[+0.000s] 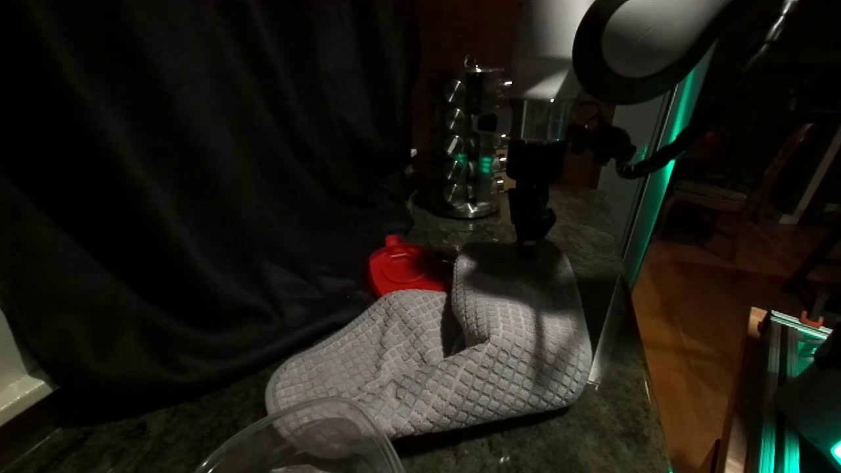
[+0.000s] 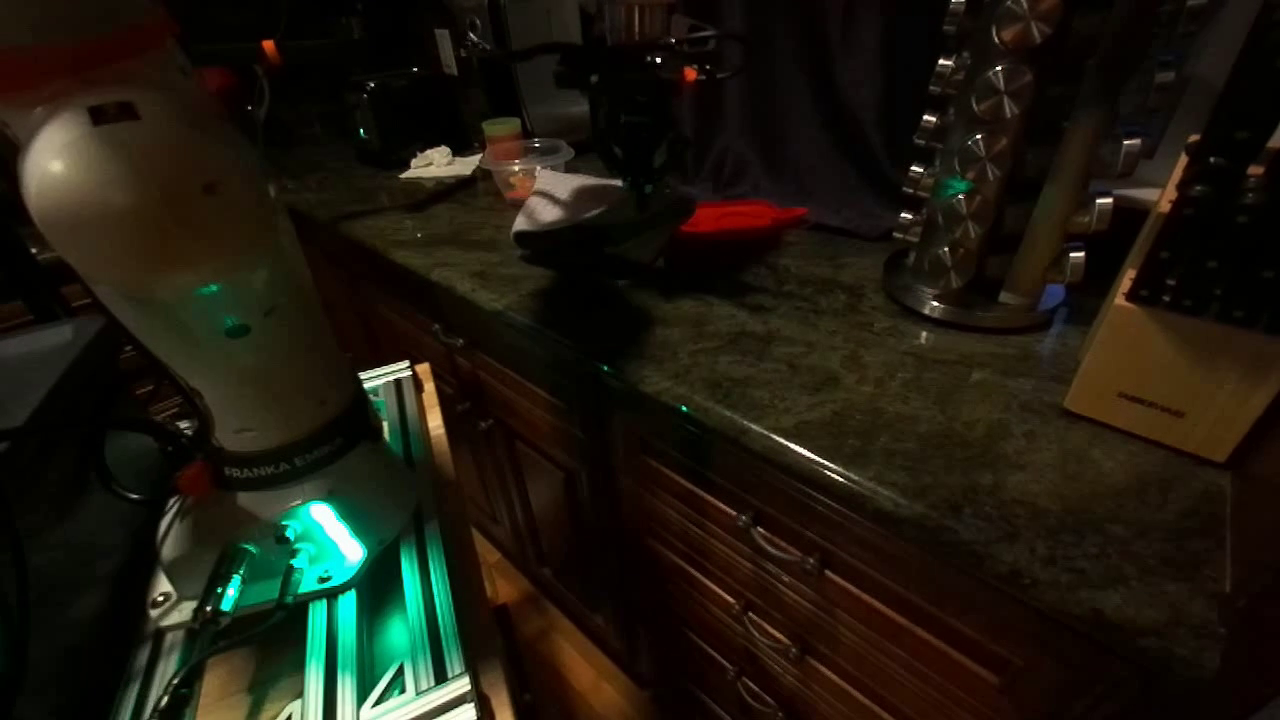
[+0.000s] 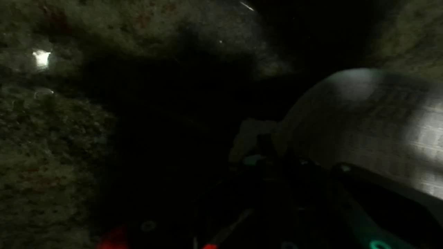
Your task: Turn over the towel on the table
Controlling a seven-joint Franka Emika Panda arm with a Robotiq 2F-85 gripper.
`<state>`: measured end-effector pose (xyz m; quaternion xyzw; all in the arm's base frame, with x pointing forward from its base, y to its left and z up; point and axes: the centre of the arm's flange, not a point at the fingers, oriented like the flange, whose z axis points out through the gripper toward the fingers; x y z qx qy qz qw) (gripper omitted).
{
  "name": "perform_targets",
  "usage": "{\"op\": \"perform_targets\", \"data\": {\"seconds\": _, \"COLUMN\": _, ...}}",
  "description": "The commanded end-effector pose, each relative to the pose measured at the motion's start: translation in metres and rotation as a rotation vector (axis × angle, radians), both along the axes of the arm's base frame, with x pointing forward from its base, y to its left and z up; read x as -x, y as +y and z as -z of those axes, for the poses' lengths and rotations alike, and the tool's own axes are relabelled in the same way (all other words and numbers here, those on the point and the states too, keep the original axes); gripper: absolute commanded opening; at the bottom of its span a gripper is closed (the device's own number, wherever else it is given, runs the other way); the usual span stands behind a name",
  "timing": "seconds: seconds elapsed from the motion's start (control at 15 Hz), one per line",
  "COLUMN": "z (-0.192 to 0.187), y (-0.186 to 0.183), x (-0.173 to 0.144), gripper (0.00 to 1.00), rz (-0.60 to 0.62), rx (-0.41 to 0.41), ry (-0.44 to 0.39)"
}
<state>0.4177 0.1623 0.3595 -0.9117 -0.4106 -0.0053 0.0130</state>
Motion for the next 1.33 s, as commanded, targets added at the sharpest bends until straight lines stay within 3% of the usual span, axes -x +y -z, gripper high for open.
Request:
{"op": "perform_targets", "data": {"seconds": 0.0, "z": 0.040, "y": -0.012, "x": -0.012, "gripper": 0.01, "rz": 0.008, "rx": 0.052, "ry": -0.042}}
{"op": "perform_targets", "data": {"seconds": 0.07, "z": 0.047, "y": -0.014, "x": -0.015, "gripper": 0.29, "rz": 0.011, "rx": 0.051, "ry": -0.045}}
{"op": "perform_targets", "data": {"seconds": 0.2, "z": 0.048, "y": -0.018, "x": -0.019, "gripper": 0.35, "rz": 0.012, "rx": 0.045, "ry": -0.052}}
{"op": "perform_targets", "data": {"seconds": 0.4, "z": 0.020, "y": -0.017, "x": -0.018, "gripper": 0.57, "rz": 0.011, "rx": 0.019, "ry": -0.017}}
{"op": "perform_targets", "data": {"seconds": 0.6, "z": -0.031, "y": -0.013, "x": -0.014, "gripper": 0.81, "rz": 0.014, "rx": 0.017, "ry": 0.008}}
{"op": "perform_targets", "data": {"seconds": 0.73, "z": -0.068, "y": -0.013, "x": -0.007, "gripper": 0.95, "rz": 0.051, "rx": 0.033, "ry": 0.101}}
{"op": "perform_targets", "data": {"seconds": 0.8, "z": -0.080, "y": -0.013, "x": -0.005, "gripper": 1.00, "rz": 0.051, "rx": 0.030, "ry": 0.141}}
{"op": "perform_targets", "data": {"seconds": 1.0, "z": -0.115, "y": -0.010, "x": 0.002, "gripper": 1.00, "rz": 0.107, "rx": 0.045, "ry": 0.256}}
{"op": "perform_targets", "data": {"seconds": 1.27, "z": -0.152, "y": 0.002, "x": -0.006, "gripper": 1.00, "rz": 0.199, "rx": 0.021, "ry": 0.216}}
